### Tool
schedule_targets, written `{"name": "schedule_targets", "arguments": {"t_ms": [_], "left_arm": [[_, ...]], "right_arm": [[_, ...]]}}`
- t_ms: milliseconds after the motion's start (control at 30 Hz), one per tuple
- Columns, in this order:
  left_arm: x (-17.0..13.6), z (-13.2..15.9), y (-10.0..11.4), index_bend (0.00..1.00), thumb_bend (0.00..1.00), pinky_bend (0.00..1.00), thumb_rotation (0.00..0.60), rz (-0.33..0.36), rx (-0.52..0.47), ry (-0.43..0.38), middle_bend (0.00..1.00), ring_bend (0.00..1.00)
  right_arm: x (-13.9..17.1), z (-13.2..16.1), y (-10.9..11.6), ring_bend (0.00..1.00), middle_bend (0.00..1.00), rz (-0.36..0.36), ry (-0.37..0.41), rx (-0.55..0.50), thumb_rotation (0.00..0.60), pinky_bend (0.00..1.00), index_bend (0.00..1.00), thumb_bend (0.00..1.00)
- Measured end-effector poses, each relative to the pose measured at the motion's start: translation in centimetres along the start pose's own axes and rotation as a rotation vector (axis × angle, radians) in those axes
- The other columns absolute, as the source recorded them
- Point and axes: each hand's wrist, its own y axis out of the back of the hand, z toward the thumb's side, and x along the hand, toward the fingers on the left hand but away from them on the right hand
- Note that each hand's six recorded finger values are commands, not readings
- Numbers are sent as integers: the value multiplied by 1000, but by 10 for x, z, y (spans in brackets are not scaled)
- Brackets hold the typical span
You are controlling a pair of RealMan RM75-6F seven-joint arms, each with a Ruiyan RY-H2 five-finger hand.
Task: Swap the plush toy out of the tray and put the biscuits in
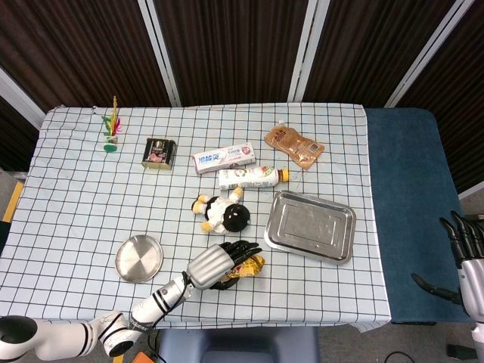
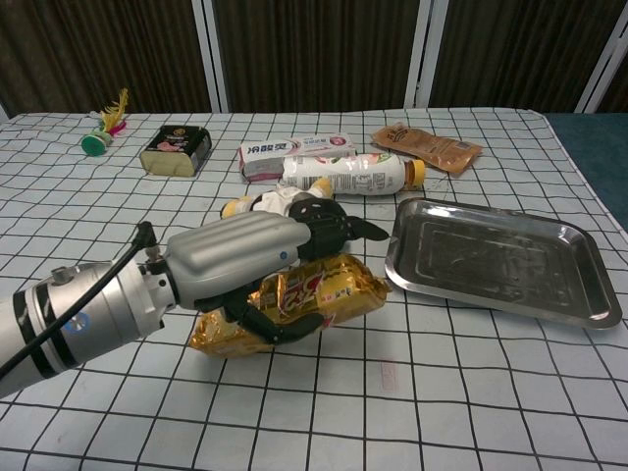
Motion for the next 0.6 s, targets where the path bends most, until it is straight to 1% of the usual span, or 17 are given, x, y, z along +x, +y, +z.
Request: {"name": "schedule_targets", "arguments": {"t_ms": [100, 267, 367, 433, 500, 600], "left_arm": [[-2, -1, 2, 0, 433, 181, 600, 4, -4, 7, 0, 0], [-7, -5, 8, 0, 432, 169, 600, 4, -1, 19, 0, 0], [-6, -8, 13, 0, 425, 177, 600, 28, -3, 41, 3, 4], [-5, -10, 18, 0, 424, 194, 600, 58, 19, 54, 23, 23], [-2, -14, 23, 0, 428, 210, 600, 97, 71, 74, 37, 36], [5, -24, 29, 0, 432, 211, 600, 136, 150, 117, 23, 36]], "right_arm": [[-1, 0, -1, 0, 0, 6, -1, -2, 600, 0, 15, 191], [-1, 0, -3, 0, 0, 14, -2, 1, 600, 0, 14, 192], [-1, 1, -3, 0, 0, 15, -2, 1, 600, 0, 14, 191], [-1, 1, -3, 0, 0, 16, 1, 0, 600, 0, 14, 191], [0, 2, -3, 0, 0, 15, 4, 0, 600, 0, 14, 191], [0, 2, -4, 0, 0, 17, 8, 5, 600, 0, 14, 191]]}}
